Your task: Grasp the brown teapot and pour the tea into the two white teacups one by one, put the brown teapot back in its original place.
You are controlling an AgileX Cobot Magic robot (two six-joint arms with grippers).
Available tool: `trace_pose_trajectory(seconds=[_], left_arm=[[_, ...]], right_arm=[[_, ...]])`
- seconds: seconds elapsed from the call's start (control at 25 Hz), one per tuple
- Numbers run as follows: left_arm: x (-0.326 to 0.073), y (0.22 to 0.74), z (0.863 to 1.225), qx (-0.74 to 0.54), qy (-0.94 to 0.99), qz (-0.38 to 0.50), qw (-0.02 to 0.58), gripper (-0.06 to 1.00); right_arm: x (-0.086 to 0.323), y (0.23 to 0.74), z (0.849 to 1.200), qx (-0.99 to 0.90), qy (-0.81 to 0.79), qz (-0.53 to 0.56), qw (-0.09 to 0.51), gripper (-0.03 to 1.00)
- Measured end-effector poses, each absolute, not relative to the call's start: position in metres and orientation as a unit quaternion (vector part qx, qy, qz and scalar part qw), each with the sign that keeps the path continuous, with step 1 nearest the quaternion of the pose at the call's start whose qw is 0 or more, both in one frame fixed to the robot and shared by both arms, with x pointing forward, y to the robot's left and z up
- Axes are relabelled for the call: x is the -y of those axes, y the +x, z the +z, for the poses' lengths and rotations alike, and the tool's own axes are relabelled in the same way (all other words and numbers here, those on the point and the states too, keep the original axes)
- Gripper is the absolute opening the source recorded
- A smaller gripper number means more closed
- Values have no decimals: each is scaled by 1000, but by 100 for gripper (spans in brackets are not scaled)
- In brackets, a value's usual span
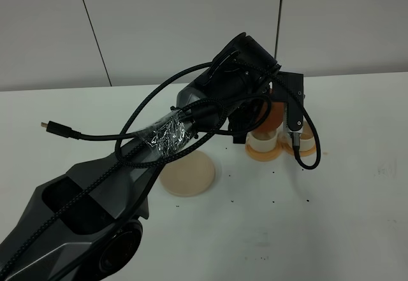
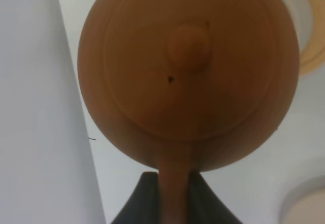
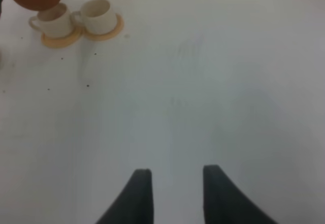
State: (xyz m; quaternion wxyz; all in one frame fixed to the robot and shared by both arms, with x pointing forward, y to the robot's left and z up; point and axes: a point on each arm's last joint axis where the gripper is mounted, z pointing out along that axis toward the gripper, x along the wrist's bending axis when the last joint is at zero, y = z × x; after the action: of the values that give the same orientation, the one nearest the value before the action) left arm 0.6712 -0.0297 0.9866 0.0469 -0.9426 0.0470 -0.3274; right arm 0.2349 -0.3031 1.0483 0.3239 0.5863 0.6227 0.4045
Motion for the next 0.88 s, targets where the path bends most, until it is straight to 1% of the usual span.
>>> trace_pose_trajectory(seconds=[0.88], left_arm=[[36, 671, 989, -71, -935, -346, 38, 17]], right_arm=[[303, 235, 1048, -623, 586, 405, 324, 24]])
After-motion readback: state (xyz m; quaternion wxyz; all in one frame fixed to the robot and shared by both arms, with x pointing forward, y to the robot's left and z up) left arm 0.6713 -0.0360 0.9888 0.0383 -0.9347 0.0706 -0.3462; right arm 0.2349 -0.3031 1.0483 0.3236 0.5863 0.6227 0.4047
